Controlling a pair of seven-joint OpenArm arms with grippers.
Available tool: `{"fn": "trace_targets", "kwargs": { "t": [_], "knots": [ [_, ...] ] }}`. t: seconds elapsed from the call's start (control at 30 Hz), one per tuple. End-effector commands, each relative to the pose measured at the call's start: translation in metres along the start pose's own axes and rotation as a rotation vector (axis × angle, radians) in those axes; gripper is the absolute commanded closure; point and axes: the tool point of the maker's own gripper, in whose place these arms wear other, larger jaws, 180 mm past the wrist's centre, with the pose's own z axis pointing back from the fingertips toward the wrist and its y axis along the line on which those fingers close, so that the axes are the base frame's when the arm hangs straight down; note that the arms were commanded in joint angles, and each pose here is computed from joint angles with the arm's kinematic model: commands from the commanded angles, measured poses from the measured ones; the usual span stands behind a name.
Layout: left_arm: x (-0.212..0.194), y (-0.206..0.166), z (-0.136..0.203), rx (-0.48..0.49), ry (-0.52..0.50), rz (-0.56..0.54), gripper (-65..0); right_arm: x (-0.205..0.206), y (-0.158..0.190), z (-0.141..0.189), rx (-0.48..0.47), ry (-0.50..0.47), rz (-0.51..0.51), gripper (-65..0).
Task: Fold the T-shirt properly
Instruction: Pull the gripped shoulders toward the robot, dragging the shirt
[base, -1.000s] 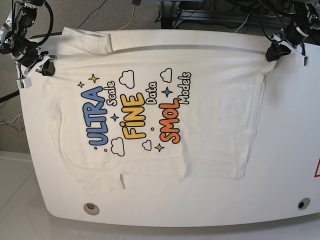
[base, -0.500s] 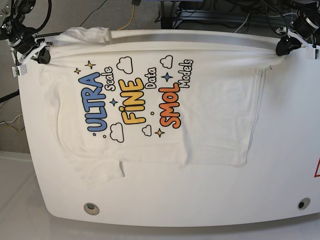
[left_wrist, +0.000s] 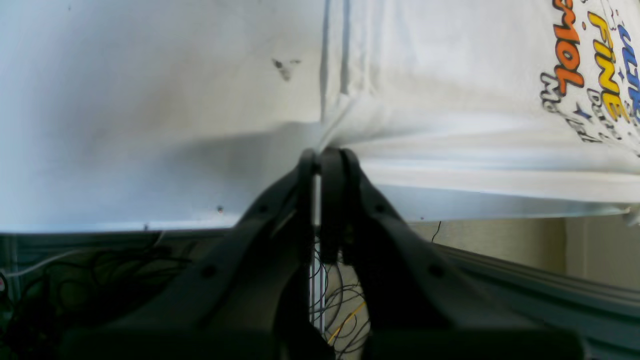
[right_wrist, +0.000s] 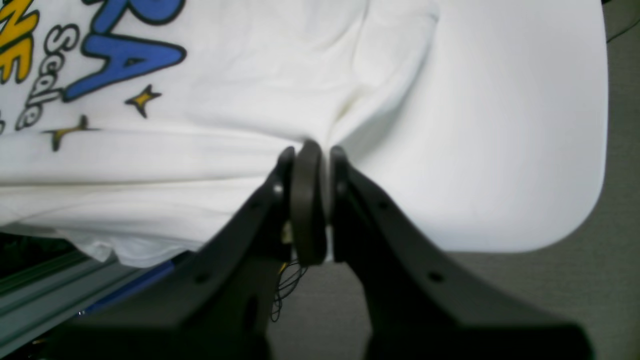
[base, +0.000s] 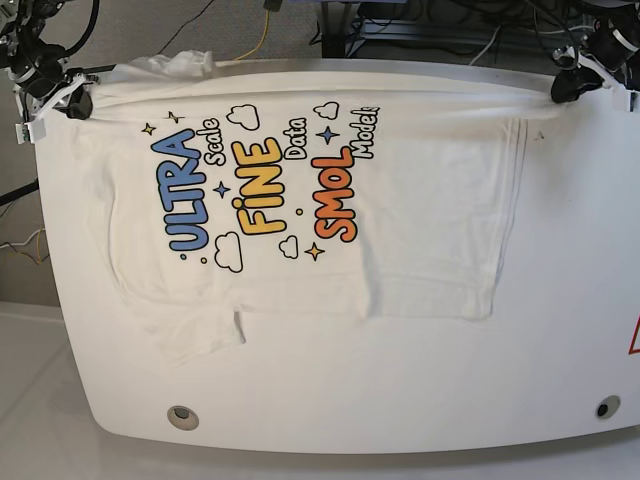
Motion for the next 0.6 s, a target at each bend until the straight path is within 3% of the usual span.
{"fn": "trace_targets", "kwargs": {
  "t": [0.0,0.57],
  "knots": [
    [0.012,0.005,0.007,0.023,-0.036,-0.014,0.0,0.013,-0.013,0.009,-0.048,-0.033,0.021,0.0],
    [0.022,0.005,-0.001,0.032,-0.057,-0.049,0.0,0.038,-0.005,0.005,-0.03,-0.122,0.057,0.0]
  ]
}}
